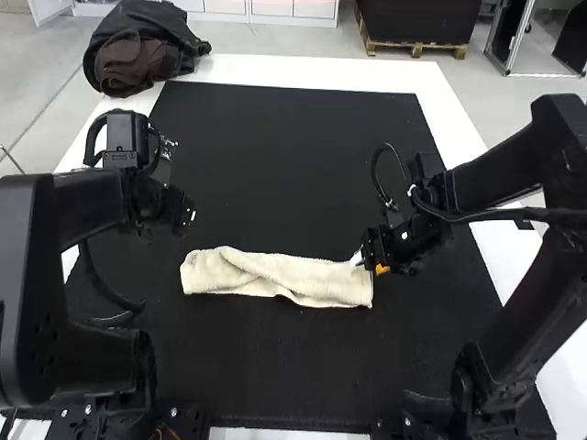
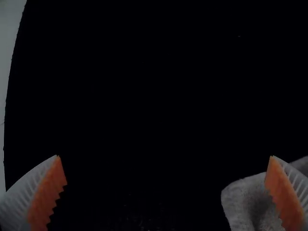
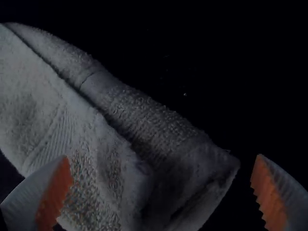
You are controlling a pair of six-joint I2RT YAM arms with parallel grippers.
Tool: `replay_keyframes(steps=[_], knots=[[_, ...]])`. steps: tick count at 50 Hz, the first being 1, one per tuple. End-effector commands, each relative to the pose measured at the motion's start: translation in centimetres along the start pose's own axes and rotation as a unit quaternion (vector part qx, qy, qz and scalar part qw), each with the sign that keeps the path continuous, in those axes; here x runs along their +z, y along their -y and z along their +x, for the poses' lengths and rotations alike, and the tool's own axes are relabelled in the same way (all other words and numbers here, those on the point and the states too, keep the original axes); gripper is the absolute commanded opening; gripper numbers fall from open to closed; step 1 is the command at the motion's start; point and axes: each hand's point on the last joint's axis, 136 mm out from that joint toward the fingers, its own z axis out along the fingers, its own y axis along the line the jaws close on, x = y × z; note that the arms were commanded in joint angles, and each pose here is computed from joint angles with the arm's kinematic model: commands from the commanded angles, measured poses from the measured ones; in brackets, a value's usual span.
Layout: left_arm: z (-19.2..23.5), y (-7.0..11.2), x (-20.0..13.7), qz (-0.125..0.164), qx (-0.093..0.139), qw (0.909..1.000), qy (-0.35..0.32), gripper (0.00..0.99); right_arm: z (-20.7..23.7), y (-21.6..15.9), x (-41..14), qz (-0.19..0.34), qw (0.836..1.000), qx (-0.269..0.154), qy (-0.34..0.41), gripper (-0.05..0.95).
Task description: Fold the towel.
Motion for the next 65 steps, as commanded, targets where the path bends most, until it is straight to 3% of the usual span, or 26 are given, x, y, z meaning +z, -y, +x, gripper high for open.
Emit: replay_keyframes(steps=[1, 6, 14, 18, 27, 42, 53, 65], knots=[[-2.0, -0.9, -0.7, -0.01, -0.011, 0.9995, 0.028, 0.969, 0.5, -0.3, 0.6, -0.002, 1.0, -0.001, -0.008, 0.86], [-2.1, -1.0, -0.7, -0.01, -0.013, 0.9994, 0.029, 0.969, 0.6, -0.1, 1.0, 0.006, 1.0, -0.004, -0.01, 0.85], [-2.1, -0.9, -0.7, -0.009, -0.021, 0.9993, 0.029, 0.969, 1.0, 0.3, 1.8, 0.022, 1.0, -0.016, -0.009, 0.68], [-2.1, -1.0, -0.7, -0.01, -0.025, 0.9992, 0.03, 0.969, 1.6, 0.3, 2.3, 0.019, 0.999, -0.018, -0.019, 0.51], [-2.5, -1.1, -0.8, -0.012, -0.034, 0.9988, 0.035, 0.969, 1.6, 0.4, 2.4, 0.015, 1.0, -0.015, -0.021, -0.02], [-2.9, -1.2, -0.8, -0.014, -0.04, 0.9982, 0.041, 0.969, -2.6, 2.3, -1.6, 0.031, 0.999, 0.01, 0.042, -0.02], [-3.1, -1.4, -0.8, -0.016, -0.04, 0.998, 0.046, 0.969, -3.2, 4.9, -4.2, 0.051, 0.998, 0.014, 0.041, -0.02], [-3.2, -1.4, -0.7, -0.017, -0.04, 0.9978, 0.05, 0.969, -4.1, 3.4, -6.0, 0.032, 0.999, -0.004, 0.042, -0.02]])
